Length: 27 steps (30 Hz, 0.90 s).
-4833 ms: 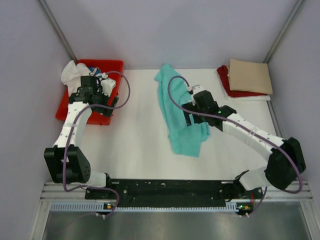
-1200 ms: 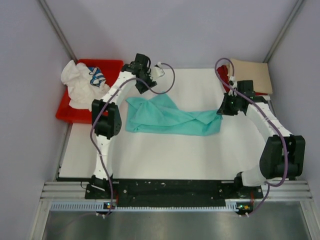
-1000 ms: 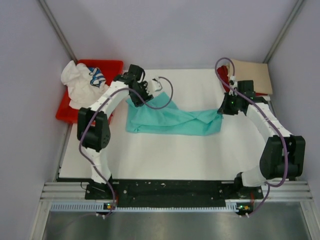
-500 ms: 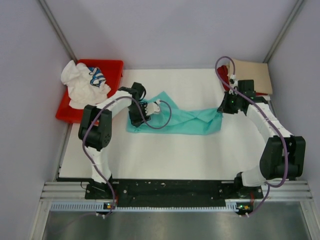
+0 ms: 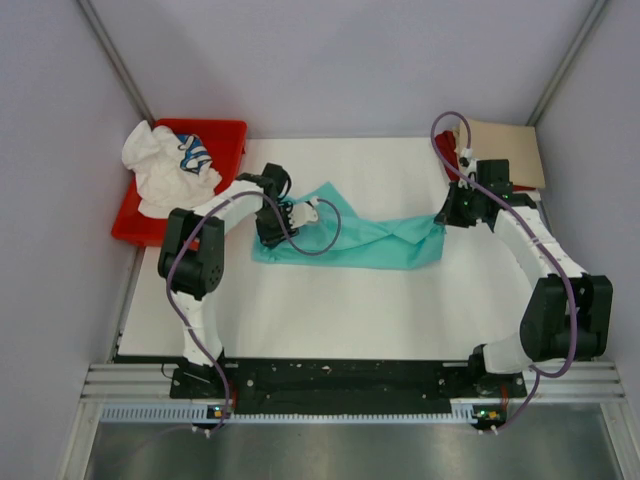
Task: Fold and stack the t-shirts
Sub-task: Flatten out the tshirt
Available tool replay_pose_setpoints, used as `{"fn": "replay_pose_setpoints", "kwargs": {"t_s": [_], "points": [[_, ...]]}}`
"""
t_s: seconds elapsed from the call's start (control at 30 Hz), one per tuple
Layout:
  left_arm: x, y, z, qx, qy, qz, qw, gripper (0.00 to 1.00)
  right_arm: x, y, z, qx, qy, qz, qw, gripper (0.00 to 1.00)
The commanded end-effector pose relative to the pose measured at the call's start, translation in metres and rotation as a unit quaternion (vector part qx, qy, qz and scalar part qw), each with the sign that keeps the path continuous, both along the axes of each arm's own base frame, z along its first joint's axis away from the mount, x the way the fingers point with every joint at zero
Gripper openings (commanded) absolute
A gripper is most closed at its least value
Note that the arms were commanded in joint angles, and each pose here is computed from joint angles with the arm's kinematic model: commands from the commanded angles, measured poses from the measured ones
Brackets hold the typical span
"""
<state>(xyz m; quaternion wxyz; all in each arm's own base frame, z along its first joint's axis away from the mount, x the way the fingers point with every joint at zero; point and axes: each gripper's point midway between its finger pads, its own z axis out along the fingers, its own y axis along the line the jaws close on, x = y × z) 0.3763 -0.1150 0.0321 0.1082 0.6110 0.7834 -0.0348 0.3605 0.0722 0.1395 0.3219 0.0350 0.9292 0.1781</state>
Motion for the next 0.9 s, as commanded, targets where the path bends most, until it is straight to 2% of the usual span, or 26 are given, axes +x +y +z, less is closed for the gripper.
{"fn": "replay_pose_setpoints", "kwargs": {"t_s": [0.0,0.2,0.4,0.53,0.7,0.83,0.87], "points": [[0.015,0.003,0.021,-0.011,-0.022,0.013,1.000,0.45,0.005,0.000,0.020,0.000,-0.043,0.007,0.999,0.00],[0.017,0.002,0.037,-0.047,-0.016,0.015,0.999,0.45,0.004,-0.001,0.020,-0.001,-0.043,0.007,0.999,0.00],[0.011,0.008,0.021,-0.030,0.009,0.016,0.999,0.45,0.004,-0.001,0.020,-0.003,-0.043,0.008,0.999,0.00],[0.014,0.005,0.018,-0.036,0.007,0.023,0.999,0.41,0.004,-0.001,0.019,-0.003,-0.043,0.007,0.999,0.00],[0.004,-0.001,0.013,-0.052,0.031,0.013,0.998,0.43,0.004,-0.002,0.020,-0.003,-0.044,0.006,0.999,0.00],[0.007,0.006,0.005,-0.033,0.028,0.024,0.999,0.32,0.003,-0.002,0.020,-0.003,-0.044,0.006,0.999,0.00],[0.008,0.007,0.005,-0.030,0.026,0.028,0.999,0.25,0.003,-0.001,0.020,-0.003,-0.044,0.007,0.999,0.00]]}}
